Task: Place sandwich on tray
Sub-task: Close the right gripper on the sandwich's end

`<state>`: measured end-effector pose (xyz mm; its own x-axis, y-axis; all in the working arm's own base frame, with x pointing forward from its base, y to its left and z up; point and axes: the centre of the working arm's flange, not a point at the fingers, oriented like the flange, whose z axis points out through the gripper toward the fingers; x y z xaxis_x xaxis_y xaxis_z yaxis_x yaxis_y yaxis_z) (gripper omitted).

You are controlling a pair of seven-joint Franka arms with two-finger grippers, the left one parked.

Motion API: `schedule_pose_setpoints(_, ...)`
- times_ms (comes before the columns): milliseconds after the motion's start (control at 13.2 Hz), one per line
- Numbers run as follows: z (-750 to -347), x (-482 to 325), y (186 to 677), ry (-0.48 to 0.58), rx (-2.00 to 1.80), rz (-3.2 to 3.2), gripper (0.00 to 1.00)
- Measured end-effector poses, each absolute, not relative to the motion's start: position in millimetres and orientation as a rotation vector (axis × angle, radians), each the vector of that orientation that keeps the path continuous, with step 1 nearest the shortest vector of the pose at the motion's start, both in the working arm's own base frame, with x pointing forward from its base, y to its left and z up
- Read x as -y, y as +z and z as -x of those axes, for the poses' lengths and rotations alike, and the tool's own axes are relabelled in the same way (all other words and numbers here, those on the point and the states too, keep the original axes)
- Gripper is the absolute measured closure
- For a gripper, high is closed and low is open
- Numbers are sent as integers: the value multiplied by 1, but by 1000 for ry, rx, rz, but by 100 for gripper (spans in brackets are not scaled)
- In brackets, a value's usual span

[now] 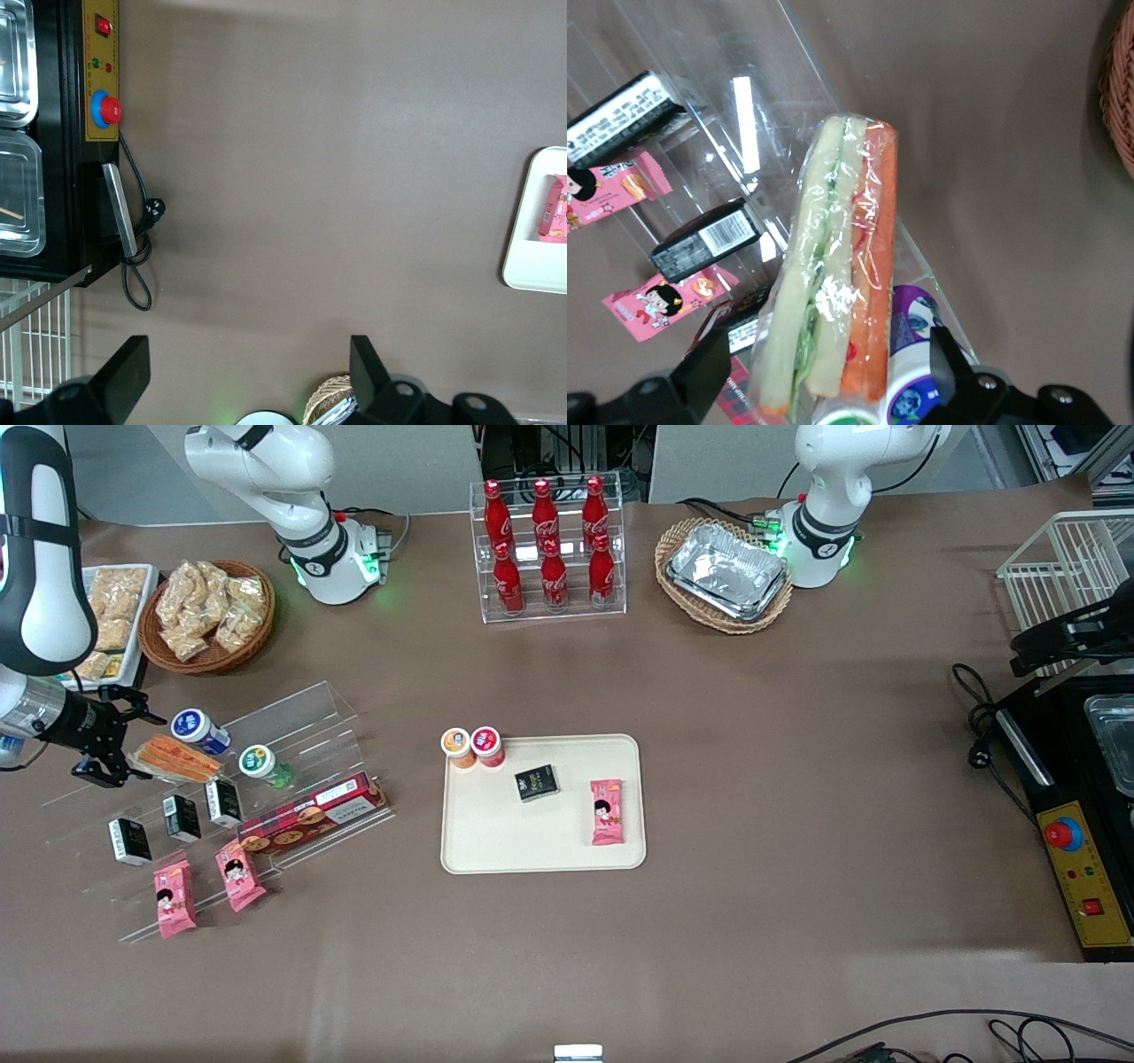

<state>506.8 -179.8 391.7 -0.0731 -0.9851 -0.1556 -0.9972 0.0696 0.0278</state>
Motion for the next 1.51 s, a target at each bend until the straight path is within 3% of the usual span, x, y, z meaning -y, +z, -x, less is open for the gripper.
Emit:
schedule_pose_setpoints(454,-504,180,382,170,-2229,2057,5)
schedule_pose_setpoints(605,-504,180,382,169,-2229,2057,28)
schedule_pose_setpoints(757,-504,180,382,169,-2223,2063,33)
schedule_pose_setpoints(832,-504,180,382,168,-2221,2065,44)
schedule_pose_setpoints(984,-504,180,382,167,-2209,2076,51)
schedule_pose_setpoints(1135,-504,180,383,166,-2200,2085,68)
schedule_pose_setpoints(1514,-518,181,408,101,-2137,2122,66)
